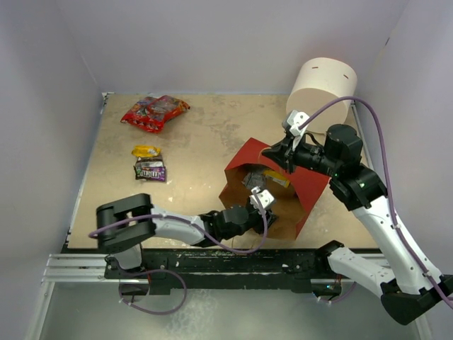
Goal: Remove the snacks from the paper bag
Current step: Take out the snack from the paper bag.
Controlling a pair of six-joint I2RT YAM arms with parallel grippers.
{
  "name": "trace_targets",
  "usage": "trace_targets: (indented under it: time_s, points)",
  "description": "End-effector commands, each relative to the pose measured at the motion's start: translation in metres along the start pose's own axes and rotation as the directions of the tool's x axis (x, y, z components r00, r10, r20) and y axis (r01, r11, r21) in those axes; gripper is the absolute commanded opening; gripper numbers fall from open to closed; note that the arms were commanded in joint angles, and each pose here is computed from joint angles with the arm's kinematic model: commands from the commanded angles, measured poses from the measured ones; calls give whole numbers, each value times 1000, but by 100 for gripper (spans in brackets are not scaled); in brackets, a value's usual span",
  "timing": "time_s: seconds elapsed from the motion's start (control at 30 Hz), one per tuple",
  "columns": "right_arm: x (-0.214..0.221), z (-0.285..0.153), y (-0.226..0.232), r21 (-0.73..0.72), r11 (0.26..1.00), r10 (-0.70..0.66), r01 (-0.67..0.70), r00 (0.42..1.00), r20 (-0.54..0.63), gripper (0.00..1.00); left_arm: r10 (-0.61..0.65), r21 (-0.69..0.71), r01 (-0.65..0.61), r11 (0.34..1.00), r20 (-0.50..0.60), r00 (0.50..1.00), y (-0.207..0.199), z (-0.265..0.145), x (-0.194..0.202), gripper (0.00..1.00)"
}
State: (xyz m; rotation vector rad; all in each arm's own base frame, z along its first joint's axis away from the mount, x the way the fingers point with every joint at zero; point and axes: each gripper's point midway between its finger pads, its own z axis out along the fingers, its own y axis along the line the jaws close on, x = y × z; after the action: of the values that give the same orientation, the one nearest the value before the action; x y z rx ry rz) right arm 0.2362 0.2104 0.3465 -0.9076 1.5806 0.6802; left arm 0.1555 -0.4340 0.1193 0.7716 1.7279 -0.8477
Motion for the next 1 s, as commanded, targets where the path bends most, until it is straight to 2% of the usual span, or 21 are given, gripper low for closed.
trace_targets:
  time_s: [0.0, 0.2, 0.33, 0.5, 0.7, 0.97]
  points:
    - [-31, -8, 10, -46, 997, -51, 55, 996, 72, 0, 57, 4, -60, 998, 260, 964, -8, 31, -56, 46]
    - [-32, -14, 17, -70, 996, -47, 53, 995, 84, 0, 46, -3, -47, 999, 276, 960, 7, 72, -40, 39]
    - [-29, -13, 21, -89, 996, -27, 33, 997, 77, 0, 65, 28, -80, 996, 339, 938, 14, 93, -41, 37]
    - [-29, -9, 19, -95, 995, -15, 20, 998, 62, 0, 105, 39, -132, 991, 403, 909, 16, 121, -43, 44]
    - [-25, -10, 23, -121, 993, -3, 7, 999, 32, 0, 125, 33, -154, 988, 431, 894, 28, 144, -41, 46]
    - [-21, -11, 27, -140, 990, 5, -5, 1000, 5, 0, 115, 44, -152, 987, 465, 878, 30, 175, -42, 59]
